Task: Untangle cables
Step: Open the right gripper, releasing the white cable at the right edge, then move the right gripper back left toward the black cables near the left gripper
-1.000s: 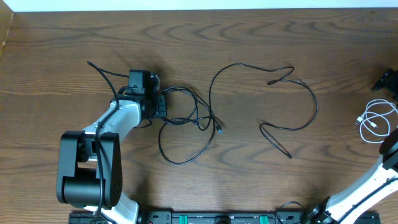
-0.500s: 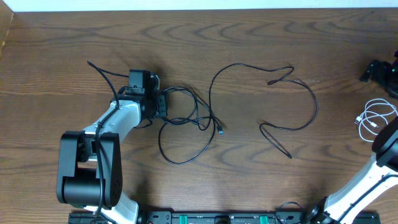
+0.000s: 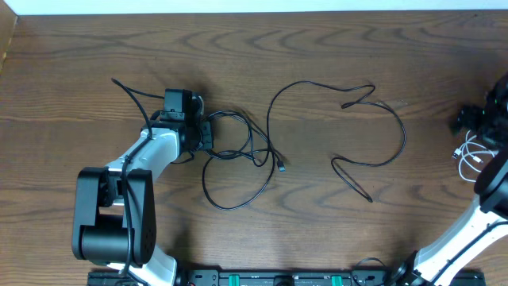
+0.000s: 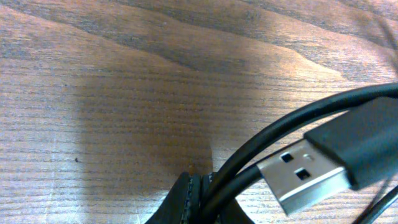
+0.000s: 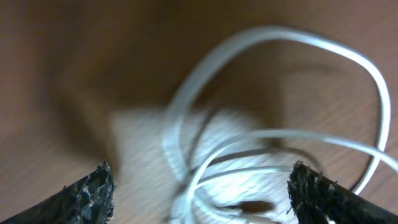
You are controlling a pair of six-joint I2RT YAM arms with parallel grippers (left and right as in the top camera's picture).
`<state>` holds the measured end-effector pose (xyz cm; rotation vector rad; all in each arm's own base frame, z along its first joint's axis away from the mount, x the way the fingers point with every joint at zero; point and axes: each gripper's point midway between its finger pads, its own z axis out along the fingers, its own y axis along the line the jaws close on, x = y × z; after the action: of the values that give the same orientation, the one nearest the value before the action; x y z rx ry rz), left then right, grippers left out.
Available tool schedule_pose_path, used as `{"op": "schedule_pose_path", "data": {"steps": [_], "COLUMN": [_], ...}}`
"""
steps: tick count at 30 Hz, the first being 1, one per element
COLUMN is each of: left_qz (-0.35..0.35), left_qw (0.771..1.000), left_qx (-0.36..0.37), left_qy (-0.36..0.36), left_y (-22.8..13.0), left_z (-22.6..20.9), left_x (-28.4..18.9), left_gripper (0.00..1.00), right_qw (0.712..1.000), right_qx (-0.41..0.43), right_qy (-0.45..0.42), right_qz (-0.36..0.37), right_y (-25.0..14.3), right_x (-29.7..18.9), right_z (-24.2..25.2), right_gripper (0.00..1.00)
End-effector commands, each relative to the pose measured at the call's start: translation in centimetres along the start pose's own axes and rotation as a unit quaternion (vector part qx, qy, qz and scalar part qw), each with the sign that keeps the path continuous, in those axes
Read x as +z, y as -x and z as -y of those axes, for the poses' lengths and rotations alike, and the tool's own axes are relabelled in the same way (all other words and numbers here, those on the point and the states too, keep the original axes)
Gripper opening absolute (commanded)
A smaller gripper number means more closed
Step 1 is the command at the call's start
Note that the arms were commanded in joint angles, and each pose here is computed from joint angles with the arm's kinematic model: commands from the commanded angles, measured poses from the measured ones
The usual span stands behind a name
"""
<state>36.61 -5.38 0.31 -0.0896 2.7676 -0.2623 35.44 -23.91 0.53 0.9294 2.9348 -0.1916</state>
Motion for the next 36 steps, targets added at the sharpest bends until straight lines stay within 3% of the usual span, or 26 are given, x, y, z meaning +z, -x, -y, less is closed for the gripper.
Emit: {"op": "schedule_pose_path", "data": {"steps": [1,6,12,23,36], "left_qz": [-0.003,-0.003,-0.003,-0.003,-0.003], "left_qw": [1.000,1.000,1.000,1.000,1.000], "left_qx": [-0.004,-0.004,-0.004,-0.004,-0.004], "left_qy": [-0.001,-0.001,-0.001,-0.001,-0.003], "left_y": [-0.3,-0.3,-0.3,-0.3,-0.3], "left_z": [-0.1,-0.1,-0.1,-0.1,0.0], "left_x": [0.1,0.1,0.1,0.1,0.1], "left_gripper": [0.08,0.08,0.08,0.08,0.08], "right_qw": [0.997,0.993,0.992,0.986,0.979], "right_qx": [0.072,0.107,0.100,0.087,-0.015], "right_qy": [-0.027,0.048,0.072,0.121,0.198], "right_qz": [-0.019,-0.012,-0.002,0.073,0.035], "right_y": [-1.7,-2.0,-0.9,3.0,-0.2], "right_x": [2.1,3.8,2.7,-8.1,-10.6], "right_z": [3.2,2.4,1.7,0.5,-10.0], "right_gripper": [0.89,0.91,0.95,0.96,0.98]}}
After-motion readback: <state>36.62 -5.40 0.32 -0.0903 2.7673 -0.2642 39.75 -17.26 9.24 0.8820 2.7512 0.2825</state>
